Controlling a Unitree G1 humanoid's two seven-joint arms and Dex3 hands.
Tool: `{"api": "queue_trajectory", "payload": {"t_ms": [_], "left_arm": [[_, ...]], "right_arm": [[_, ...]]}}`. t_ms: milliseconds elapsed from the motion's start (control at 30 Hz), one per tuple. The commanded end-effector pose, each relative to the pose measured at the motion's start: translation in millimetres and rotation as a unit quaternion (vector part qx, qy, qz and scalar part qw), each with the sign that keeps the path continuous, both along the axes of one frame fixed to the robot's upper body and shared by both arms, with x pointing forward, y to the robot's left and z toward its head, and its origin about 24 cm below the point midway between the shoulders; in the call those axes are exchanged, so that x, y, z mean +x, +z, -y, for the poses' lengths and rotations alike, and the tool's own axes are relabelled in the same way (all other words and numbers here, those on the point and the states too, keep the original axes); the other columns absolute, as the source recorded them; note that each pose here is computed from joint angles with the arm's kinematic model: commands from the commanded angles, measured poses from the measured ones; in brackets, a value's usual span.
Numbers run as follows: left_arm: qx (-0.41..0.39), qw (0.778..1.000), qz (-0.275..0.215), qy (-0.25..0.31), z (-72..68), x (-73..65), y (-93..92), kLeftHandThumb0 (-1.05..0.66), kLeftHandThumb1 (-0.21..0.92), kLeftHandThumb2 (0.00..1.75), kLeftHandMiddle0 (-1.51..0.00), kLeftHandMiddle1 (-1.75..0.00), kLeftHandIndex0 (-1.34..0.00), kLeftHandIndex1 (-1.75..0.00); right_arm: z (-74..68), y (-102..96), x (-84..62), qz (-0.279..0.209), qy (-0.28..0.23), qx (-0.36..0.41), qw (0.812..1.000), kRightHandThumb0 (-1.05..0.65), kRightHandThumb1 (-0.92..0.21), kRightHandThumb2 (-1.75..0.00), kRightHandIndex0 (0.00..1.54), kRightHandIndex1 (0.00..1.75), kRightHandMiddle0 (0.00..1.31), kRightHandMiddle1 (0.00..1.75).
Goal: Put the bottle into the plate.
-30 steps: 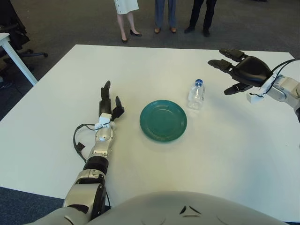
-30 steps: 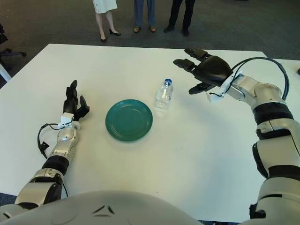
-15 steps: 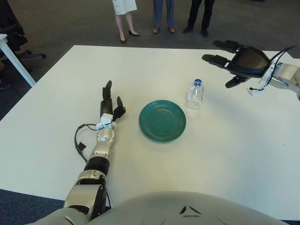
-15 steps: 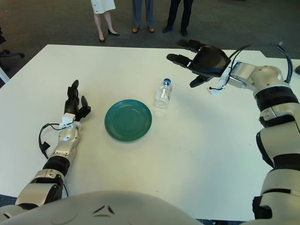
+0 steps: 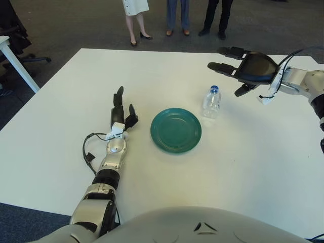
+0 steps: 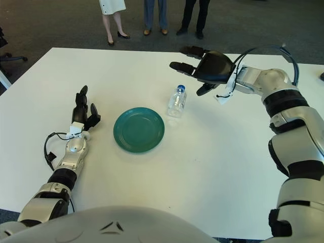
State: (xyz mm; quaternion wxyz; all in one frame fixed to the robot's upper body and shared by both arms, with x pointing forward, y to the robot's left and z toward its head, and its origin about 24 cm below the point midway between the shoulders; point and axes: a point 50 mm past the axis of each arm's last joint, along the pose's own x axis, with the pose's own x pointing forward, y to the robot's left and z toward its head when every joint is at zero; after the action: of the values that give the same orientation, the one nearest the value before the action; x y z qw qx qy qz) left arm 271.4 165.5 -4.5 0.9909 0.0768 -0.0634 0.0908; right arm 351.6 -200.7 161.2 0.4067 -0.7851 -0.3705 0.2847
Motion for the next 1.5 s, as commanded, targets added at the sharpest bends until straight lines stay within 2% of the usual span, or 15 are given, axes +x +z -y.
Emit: {"api": "queue_trajectory", "payload": {"t_ms": [0, 433, 1100, 1467], "left_arm": [[-0.006, 0.998, -0.055, 0.004, 5.3, -22.0, -26.4, -0.97, 0.92, 0.99, -0.12, 0.0, 0.0, -0.34], [-0.001, 0.998, -0.057, 0.007, 7.3, -25.5, -26.9, -0.99, 0.92, 0.99, -0.12, 0.0, 0.0, -0.31], [-0.004, 0.998, -0.059, 0.009, 5.7, -35.6, -29.5, -0.96, 0.92, 0.97, -0.12, 0.0, 0.0, -0.32], [0.003, 0.998, -0.057, 0.006, 3.7, -43.4, -28.9, -0.98, 0.92, 0.98, -0.12, 0.0, 0.0, -0.31]], "right_arm": [[-4.9, 7.7, 4.5, 0.014, 0.009, -0.008, 1.0, -1.05, -0.92, -0.59, 0.0, 0.0, 0.0, 0.0], [-25.6, -6.2, 7.6, -0.014, 0.035, -0.009, 0.999, -1.05, -0.92, -0.56, 0.0, 0.0, 0.0, 0.0], [-37.2, -26.6, 7.8, -0.057, 0.041, 0.004, 0.998, -1.05, -0.92, -0.6, 0.0, 0.0, 0.0, 0.0], [-50.1, -48.3, 3.8, -0.075, 0.056, 0.023, 0.995, -1.05, -0.92, -0.63, 0.01, 0.0, 0.0, 0.0]]}}
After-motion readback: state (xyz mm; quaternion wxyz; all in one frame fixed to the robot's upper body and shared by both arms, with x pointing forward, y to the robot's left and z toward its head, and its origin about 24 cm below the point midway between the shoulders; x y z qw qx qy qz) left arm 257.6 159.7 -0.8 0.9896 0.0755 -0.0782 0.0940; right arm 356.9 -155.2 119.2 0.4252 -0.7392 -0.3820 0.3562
